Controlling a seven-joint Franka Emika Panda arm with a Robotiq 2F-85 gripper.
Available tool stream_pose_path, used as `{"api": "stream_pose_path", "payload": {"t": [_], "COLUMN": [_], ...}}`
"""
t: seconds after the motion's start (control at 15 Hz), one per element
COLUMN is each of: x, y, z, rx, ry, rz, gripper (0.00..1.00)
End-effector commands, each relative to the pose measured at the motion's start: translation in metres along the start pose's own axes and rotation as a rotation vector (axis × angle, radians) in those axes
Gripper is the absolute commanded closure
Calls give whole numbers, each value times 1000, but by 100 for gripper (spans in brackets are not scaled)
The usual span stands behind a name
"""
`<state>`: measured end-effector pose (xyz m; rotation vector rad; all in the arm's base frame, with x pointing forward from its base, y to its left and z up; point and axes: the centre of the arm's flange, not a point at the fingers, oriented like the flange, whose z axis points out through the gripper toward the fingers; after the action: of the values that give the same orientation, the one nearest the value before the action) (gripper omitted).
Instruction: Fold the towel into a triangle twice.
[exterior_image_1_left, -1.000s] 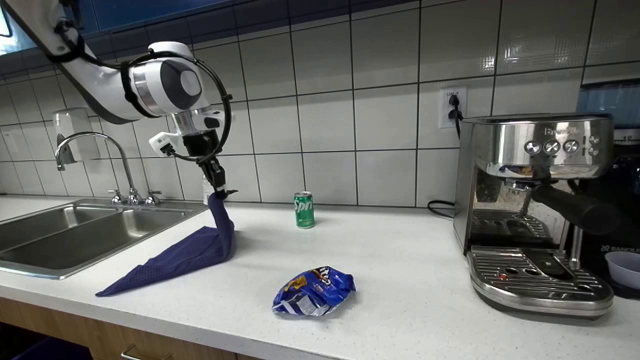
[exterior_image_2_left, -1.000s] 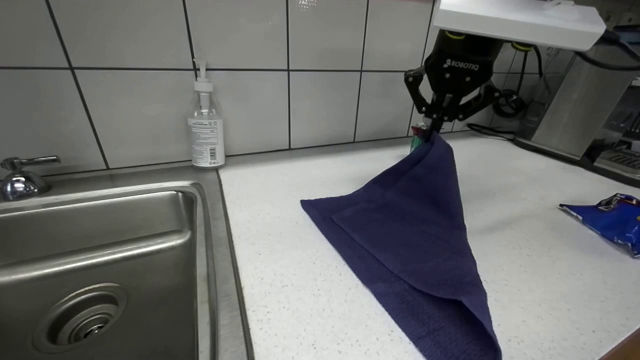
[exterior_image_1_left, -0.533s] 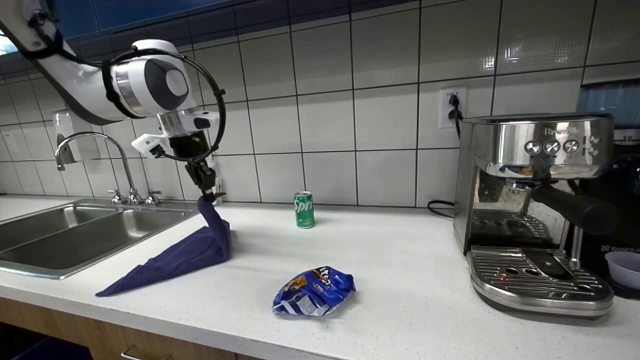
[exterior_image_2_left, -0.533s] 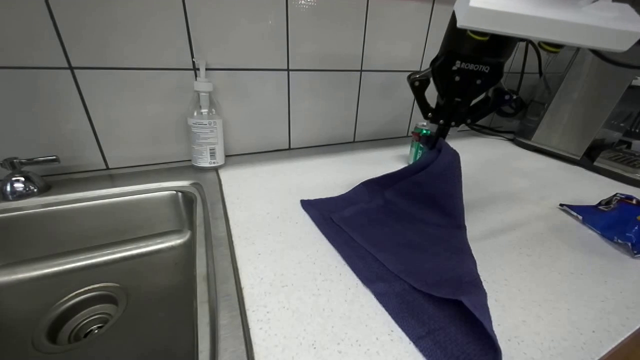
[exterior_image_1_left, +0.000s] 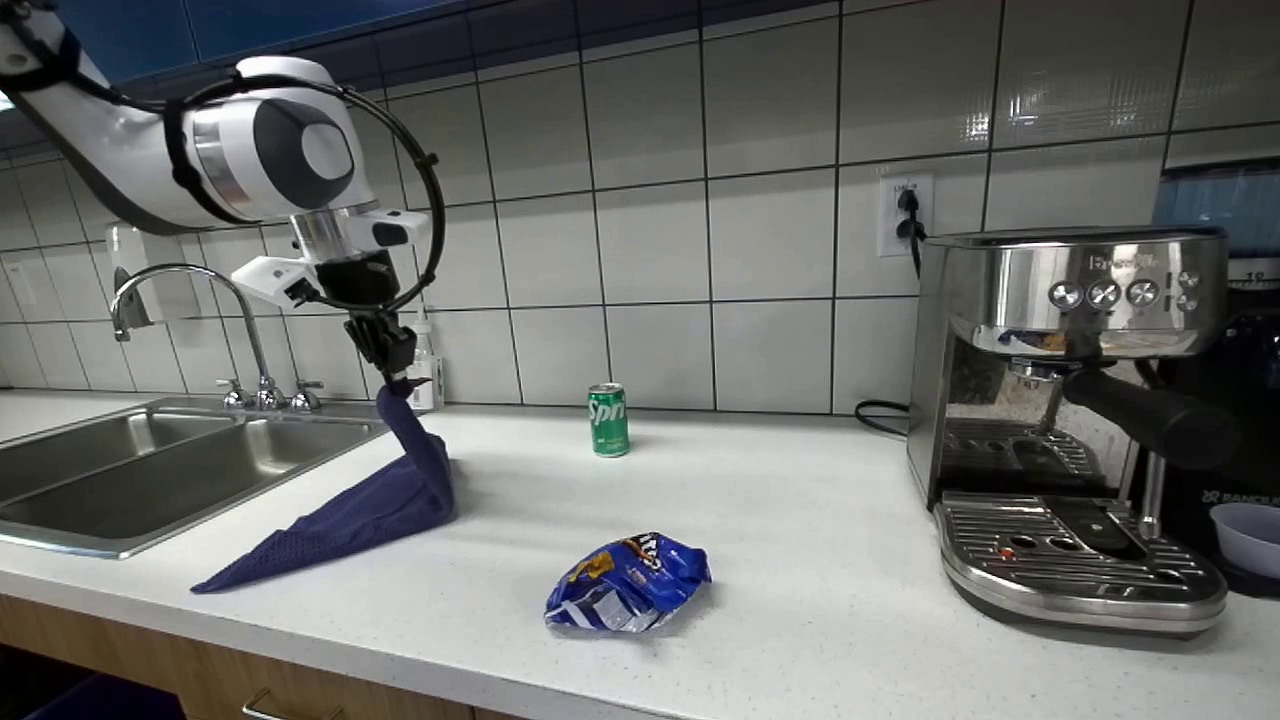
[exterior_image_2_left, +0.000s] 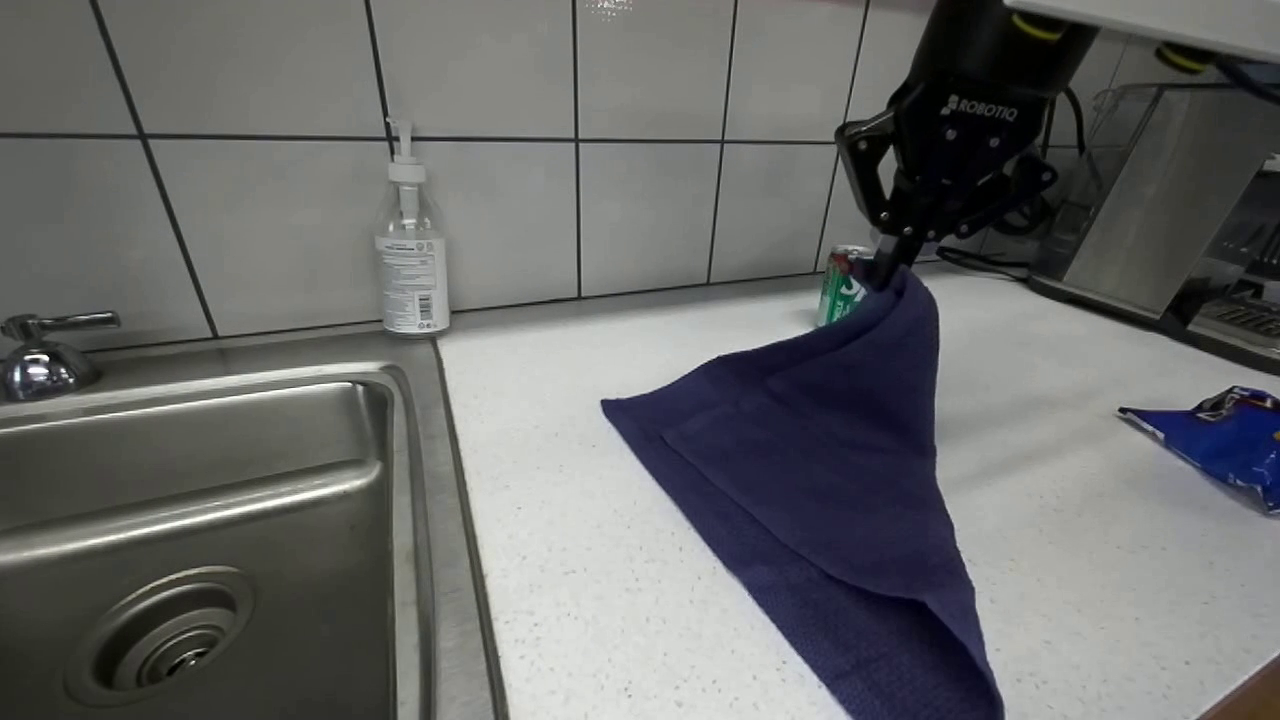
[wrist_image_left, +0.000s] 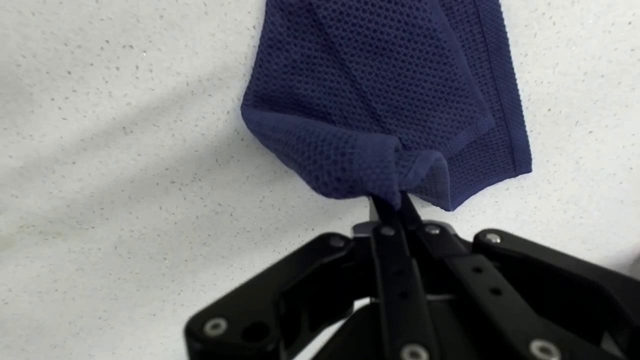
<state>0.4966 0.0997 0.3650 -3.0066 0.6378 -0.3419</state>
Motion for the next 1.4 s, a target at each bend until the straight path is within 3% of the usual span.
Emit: {"api": "stream_pose_path", "payload": {"t": [0.0,0.67,1.33], "x": [-24,-69,-71], "y": [5,-5,-10], "z": [-16,-19,-25], "rx": [28,18,30], "ry": [-2,-12,6], "rz": [-38,-87,-93], "gripper": [99,99,99]}}
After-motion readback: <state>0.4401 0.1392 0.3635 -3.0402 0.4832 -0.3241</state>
